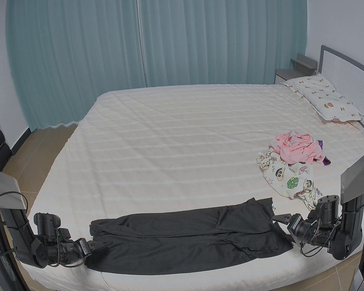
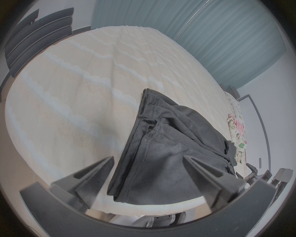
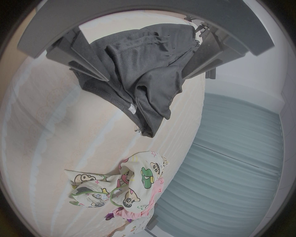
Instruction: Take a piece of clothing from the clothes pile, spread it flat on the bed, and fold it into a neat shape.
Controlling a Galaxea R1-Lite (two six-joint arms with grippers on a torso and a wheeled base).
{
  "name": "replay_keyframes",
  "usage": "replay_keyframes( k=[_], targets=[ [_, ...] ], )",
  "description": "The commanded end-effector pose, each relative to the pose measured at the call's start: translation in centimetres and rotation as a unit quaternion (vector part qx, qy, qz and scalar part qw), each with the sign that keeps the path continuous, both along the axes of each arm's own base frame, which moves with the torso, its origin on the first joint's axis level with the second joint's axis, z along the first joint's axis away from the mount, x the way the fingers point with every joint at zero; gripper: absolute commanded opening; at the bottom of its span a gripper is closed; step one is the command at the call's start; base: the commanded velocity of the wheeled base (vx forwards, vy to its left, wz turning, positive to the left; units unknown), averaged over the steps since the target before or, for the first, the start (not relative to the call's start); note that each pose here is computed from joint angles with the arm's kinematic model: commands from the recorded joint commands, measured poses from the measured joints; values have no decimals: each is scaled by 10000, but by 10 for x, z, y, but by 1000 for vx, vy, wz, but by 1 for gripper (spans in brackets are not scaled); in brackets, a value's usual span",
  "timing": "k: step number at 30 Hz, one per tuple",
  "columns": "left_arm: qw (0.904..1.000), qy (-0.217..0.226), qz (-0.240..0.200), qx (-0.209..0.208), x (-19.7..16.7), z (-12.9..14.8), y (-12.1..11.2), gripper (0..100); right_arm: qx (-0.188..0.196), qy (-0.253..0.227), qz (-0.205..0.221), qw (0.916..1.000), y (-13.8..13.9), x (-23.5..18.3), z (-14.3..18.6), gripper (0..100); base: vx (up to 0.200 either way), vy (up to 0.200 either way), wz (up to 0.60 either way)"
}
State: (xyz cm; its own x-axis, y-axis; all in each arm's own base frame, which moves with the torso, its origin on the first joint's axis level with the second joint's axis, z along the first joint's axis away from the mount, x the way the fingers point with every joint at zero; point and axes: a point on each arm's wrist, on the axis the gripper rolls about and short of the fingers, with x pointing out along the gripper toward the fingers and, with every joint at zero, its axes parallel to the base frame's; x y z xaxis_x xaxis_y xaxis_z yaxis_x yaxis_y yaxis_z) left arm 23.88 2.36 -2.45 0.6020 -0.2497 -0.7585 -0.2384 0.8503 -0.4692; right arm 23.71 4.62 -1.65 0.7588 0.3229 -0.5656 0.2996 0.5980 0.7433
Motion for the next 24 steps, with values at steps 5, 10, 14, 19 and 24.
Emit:
replay_keyframes(
  k=[5, 10, 14, 19, 24],
  targets=[
    [9990, 320, 38, 321, -9, -11, 1, 0, 13, -43, -18, 10000, -1, 0, 1, 100, 0, 0, 0],
    [9962, 461, 340, 655, -14, -12, 3, 0, 16, -34, -4, 10000, -1, -1, 1, 100, 0, 0, 0],
    [9958, 524, 344, 661, -19, -11, 2, 0, 13, -19, -4, 10000, -1, -2, 0, 100, 0, 0, 0],
    [9956, 557, 358, 670, -20, -12, 2, 0, 10, -4, 4, 10000, 0, -3, 0, 100, 0, 0, 0],
    [9954, 520, 467, 651, -17, -12, 7, 100, 18, -9, -8, 10000, -1, -3, 1, 100, 0, 0, 0]
  ],
)
